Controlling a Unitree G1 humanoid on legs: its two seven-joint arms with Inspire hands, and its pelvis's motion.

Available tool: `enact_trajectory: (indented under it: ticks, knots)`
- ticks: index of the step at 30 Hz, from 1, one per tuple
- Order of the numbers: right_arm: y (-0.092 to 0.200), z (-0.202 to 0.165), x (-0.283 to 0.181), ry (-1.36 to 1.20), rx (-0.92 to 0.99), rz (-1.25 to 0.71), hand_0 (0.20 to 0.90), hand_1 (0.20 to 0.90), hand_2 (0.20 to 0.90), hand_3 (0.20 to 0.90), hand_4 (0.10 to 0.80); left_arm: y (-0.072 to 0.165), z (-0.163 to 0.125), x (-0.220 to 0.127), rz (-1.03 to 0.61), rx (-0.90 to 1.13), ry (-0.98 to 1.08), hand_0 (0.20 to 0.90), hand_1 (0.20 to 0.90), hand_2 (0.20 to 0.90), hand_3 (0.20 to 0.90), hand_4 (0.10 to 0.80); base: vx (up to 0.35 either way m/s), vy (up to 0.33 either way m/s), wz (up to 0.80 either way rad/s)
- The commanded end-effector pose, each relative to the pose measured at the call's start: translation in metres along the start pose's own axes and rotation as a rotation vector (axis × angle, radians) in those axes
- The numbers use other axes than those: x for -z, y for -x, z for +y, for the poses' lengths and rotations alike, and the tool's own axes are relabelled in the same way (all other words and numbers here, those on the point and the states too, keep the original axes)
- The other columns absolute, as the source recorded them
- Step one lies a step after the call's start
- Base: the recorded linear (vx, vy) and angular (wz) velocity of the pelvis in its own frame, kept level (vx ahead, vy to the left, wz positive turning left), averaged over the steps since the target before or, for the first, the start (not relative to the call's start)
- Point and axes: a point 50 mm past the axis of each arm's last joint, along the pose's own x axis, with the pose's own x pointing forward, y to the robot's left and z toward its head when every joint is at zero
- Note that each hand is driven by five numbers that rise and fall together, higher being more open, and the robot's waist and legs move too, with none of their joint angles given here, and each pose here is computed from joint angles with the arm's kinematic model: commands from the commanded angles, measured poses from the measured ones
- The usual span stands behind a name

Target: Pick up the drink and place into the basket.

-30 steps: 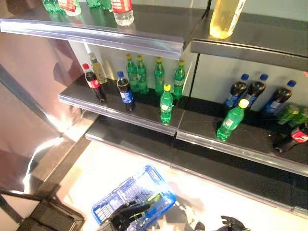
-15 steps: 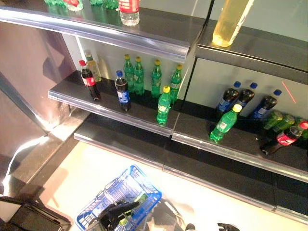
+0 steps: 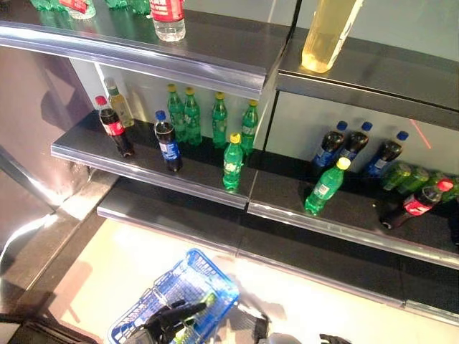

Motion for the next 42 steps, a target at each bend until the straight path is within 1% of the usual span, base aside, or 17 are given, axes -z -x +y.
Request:
enact_trajectory:
  ticks: [1, 5, 7, 10, 13, 17, 19, 22, 28, 32, 37, 42]
  knots:
    - [0.0, -0.018, -0.006, 0.006, 0.049, -0.008, 0.9, 0.9, 0.9, 0.9, 0.8, 0.005, 0.011, -0.014, -0.049, 0.015, -0.09, 0.3, 0.3, 0.3, 0.2, 0.1, 0.102, -0.243, -0.18]
    - [0.002, -0.028, -0.01, 0.074, 0.077, -0.002, 0.9, 0.9, 0.9, 0.9, 0.8, 0.001, -0.004, -0.017, -0.082, 0.075, -0.058, 0.3, 0.3, 0.3, 0.2, 0.1, 0.066, -0.155, -0.07]
    - [0.002, -0.033, -0.01, 0.059, 0.096, 0.004, 0.9, 0.9, 0.9, 0.9, 0.8, -0.001, -0.011, -0.015, -0.081, 0.105, -0.061, 0.3, 0.3, 0.3, 0.2, 0.1, 0.116, 0.066, -0.29]
    - [0.001, -0.036, -0.021, 0.103, 0.093, -0.022, 0.9, 0.9, 0.9, 0.9, 0.8, -0.001, -0.016, -0.007, -0.08, 0.129, -0.051, 0.3, 0.3, 0.3, 0.2, 0.1, 0.167, 0.17, -0.66]
    - [0.001, -0.037, -0.026, 0.092, 0.106, -0.03, 0.9, 0.9, 0.9, 0.9, 0.8, -0.001, -0.014, -0.004, -0.062, 0.128, -0.049, 0.3, 0.3, 0.3, 0.2, 0.1, 0.128, 0.18, -0.75]
    - [0.001, -0.03, -0.018, 0.115, 0.072, -0.024, 0.9, 0.9, 0.9, 0.9, 0.8, 0.0, -0.009, -0.004, -0.052, 0.091, -0.047, 0.3, 0.3, 0.3, 0.2, 0.1, 0.064, 0.104, -0.7]
    - [0.0, -0.019, -0.01, 0.142, 0.037, -0.008, 0.9, 0.9, 0.9, 0.9, 0.8, 0.003, 0.005, -0.011, -0.068, 0.022, 0.001, 0.3, 0.3, 0.3, 0.2, 0.1, 0.011, -0.09, -0.28]
    - [0.0, -0.017, -0.006, 0.072, 0.04, -0.008, 0.9, 0.9, 0.9, 0.9, 0.8, 0.006, 0.014, -0.015, -0.069, 0.004, -0.027, 0.3, 0.3, 0.3, 0.2, 0.1, -0.02, -0.157, -0.31]
    - [0.0, -0.021, -0.01, 0.054, 0.047, -0.026, 0.9, 0.9, 0.9, 0.9, 0.8, 0.008, 0.019, -0.02, -0.079, -0.025, 0.001, 0.3, 0.3, 0.3, 0.2, 0.1, -0.019, -0.248, -0.08]
    - [-0.001, -0.022, -0.018, 0.057, 0.042, -0.031, 0.9, 0.9, 0.9, 0.9, 0.8, 0.007, 0.017, -0.019, -0.078, 0.003, 0.007, 0.3, 0.3, 0.3, 0.2, 0.1, 0.001, -0.235, 0.0]
    - [-0.001, -0.024, -0.02, 0.027, 0.064, -0.014, 0.9, 0.9, 0.9, 0.9, 0.8, 0.004, 0.009, -0.014, -0.079, 0.019, 0.02, 0.3, 0.3, 0.3, 0.2, 0.1, -0.017, -0.102, 0.15]
    - [0.0, -0.027, -0.015, 0.011, 0.077, -0.002, 0.9, 0.9, 0.9, 0.9, 0.8, 0.005, 0.012, -0.017, -0.102, 0.003, 0.048, 0.3, 0.3, 0.3, 0.2, 0.1, -0.016, -0.003, 0.23]
